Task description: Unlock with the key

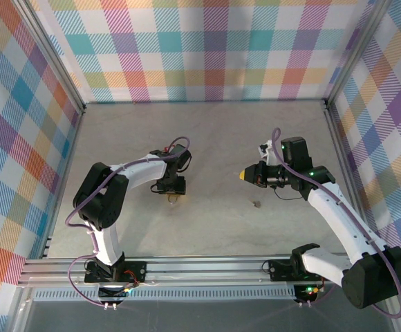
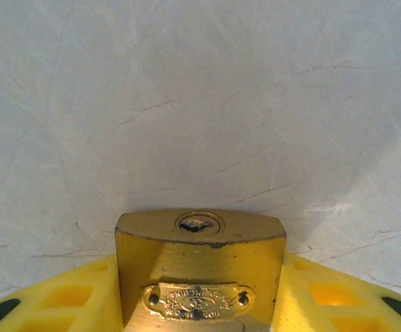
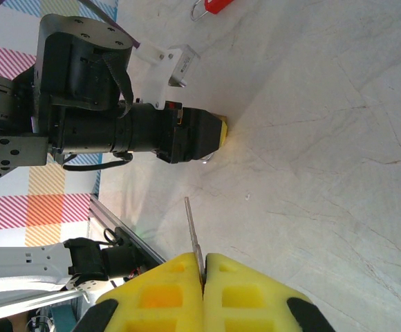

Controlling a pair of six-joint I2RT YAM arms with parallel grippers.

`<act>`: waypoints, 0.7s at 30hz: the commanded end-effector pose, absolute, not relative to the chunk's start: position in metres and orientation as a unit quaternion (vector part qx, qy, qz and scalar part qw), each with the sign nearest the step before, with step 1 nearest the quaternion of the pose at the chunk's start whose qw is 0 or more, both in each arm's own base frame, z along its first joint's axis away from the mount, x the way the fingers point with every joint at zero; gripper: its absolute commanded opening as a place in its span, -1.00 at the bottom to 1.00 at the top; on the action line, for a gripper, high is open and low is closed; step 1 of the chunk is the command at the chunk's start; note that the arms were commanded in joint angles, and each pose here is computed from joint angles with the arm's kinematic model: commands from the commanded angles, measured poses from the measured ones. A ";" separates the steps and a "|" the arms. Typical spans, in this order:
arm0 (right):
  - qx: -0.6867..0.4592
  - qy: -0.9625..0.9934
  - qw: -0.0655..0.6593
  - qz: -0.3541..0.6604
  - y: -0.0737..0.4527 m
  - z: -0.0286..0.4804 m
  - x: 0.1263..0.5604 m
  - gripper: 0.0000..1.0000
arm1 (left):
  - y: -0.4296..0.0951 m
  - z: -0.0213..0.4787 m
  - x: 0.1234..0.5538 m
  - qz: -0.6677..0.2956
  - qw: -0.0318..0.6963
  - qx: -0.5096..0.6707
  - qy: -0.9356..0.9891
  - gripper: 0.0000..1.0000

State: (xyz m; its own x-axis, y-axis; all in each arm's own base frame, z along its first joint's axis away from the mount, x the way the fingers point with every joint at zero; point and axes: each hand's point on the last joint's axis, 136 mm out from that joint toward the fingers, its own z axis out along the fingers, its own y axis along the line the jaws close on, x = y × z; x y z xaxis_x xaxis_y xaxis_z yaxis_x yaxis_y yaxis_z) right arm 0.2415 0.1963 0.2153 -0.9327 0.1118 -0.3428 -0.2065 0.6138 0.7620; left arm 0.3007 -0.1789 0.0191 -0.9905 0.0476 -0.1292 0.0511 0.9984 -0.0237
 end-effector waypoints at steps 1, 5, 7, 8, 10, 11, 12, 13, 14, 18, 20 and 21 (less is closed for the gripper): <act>-0.024 0.880 0.178 0.440 0.195 0.213 0.240 -1.00 | -0.178 0.005 0.290 -0.018 0.029 0.030 0.999 -0.28; -0.031 0.882 0.173 0.437 0.197 0.210 0.244 -1.00 | -0.192 0.017 0.295 -0.051 0.051 0.062 0.996 -0.42; -0.038 0.881 0.167 0.441 0.199 0.210 0.246 -1.00 | -0.206 0.030 0.299 -0.065 0.078 0.102 0.990 -0.51; -0.043 0.880 0.164 0.443 0.198 0.212 0.248 -1.00 | -0.215 0.040 0.301 -0.069 0.097 0.131 0.984 -0.54; -0.055 0.876 0.157 0.452 0.199 0.219 0.249 -1.00 | -0.234 0.063 0.304 -0.076 0.140 0.196 0.968 -0.60; -0.063 0.873 0.152 0.460 0.199 0.223 0.248 -1.00 | -0.245 0.077 0.305 -0.079 0.165 0.230 0.956 -0.64; -0.071 0.871 0.146 0.464 0.200 0.227 0.247 -1.00 | -0.252 0.088 0.306 -0.082 0.186 0.257 0.945 -0.67; -0.080 0.869 0.140 0.468 0.201 0.231 0.244 -1.00 | -0.259 0.102 0.308 -0.088 0.210 0.282 0.932 -0.68; -0.087 0.869 0.134 0.468 0.201 0.234 0.242 -1.00 | -0.265 0.117 0.310 -0.096 0.233 0.305 0.919 -0.69; -0.110 0.866 0.119 0.472 0.200 0.247 0.227 -1.00 | -0.278 0.164 0.311 -0.108 0.298 0.386 0.867 -0.72; -0.124 0.862 0.110 0.479 0.201 0.254 0.219 -1.00 | -0.284 0.185 0.305 -0.117 0.312 0.426 0.841 -0.74; -0.128 0.861 0.106 0.481 0.201 0.256 0.215 -1.00 | -0.286 0.191 0.303 -0.114 0.315 0.440 0.833 -0.73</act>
State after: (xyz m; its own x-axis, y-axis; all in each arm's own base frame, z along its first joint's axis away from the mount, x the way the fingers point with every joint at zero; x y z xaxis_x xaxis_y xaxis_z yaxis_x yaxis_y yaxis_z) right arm 0.2396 0.2000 0.2463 -0.9445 -0.0433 -0.3255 -0.2939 0.5536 0.7792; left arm 0.3015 -0.2728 0.1512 -0.6030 0.5813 -0.5463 0.6963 0.7178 -0.0048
